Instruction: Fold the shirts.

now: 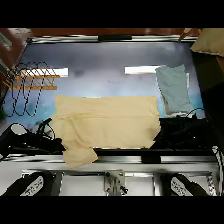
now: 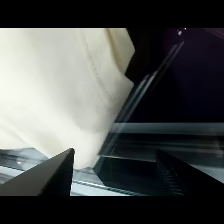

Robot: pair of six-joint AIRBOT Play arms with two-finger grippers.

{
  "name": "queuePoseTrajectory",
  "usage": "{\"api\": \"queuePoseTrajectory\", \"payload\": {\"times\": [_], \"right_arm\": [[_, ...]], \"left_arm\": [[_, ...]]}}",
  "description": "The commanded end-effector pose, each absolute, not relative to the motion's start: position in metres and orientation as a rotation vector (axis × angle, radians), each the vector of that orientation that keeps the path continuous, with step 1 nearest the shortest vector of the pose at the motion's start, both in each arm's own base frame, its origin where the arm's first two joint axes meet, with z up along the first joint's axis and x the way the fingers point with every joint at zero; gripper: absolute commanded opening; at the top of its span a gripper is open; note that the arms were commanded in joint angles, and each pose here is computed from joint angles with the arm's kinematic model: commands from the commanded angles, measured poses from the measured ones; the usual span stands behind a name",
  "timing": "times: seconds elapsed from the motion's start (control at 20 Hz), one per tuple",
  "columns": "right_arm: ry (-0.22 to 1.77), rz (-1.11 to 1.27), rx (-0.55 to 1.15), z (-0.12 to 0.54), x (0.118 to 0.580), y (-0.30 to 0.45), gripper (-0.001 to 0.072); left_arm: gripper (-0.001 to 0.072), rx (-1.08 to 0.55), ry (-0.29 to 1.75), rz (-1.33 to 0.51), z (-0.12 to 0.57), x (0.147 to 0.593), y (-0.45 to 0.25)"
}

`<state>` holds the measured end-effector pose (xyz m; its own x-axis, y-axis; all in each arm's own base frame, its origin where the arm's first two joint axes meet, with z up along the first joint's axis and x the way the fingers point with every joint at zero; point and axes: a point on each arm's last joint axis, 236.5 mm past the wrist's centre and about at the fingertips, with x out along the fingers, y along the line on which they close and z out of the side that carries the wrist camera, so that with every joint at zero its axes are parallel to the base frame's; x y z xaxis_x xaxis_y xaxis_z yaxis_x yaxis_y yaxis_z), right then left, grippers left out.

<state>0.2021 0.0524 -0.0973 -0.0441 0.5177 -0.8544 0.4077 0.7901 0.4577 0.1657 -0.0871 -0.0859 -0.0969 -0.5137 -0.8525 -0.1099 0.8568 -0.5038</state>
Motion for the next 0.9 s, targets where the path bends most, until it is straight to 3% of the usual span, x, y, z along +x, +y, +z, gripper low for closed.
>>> {"api": "queuePoseTrajectory", "payload": {"times": [0.0, 0.1, 0.15, 0.25, 0.35, 0.45, 0.65, 0.85], "right_arm": [[1.608, 0.090, 0.750, -0.106, 0.212, 0.059, 0.0598], [1.607, 0.096, 0.707, -0.112, 0.217, 0.070, 0.0598], [1.625, 0.107, 0.685, -0.116, 0.215, 0.077, 0.0556], [1.634, 0.095, 0.655, -0.122, 0.215, 0.081, 0.0258], [1.627, 0.099, 0.651, -0.120, 0.218, 0.082, 0.0082], [1.581, 0.156, 0.605, -0.104, 0.230, 0.082, 0.0085], [1.323, 0.190, 0.504, -0.040, 0.300, 0.067, 0.0084], [1.282, 0.200, 0.482, -0.025, 0.363, 0.064, 0.0083]], "left_arm": [[0.0036, -0.487, 1.623, -0.358, -0.081, 0.170, -0.085], [0.0036, -0.485, 1.616, -0.358, -0.080, 0.172, -0.085], [0.0036, -0.481, 1.607, -0.359, -0.077, 0.175, -0.084], [0.0036, -0.468, 1.574, -0.358, -0.071, 0.187, -0.082], [0.0036, -0.446, 1.505, -0.345, -0.062, 0.207, -0.076], [0.0036, -0.402, 1.438, -0.363, -0.047, 0.226, -0.069], [0.0033, -0.348, 1.271, -0.381, 0.004, 0.279, -0.063], [0.0033, -0.365, 1.238, -0.371, 0.009, 0.332, -0.054]]}}
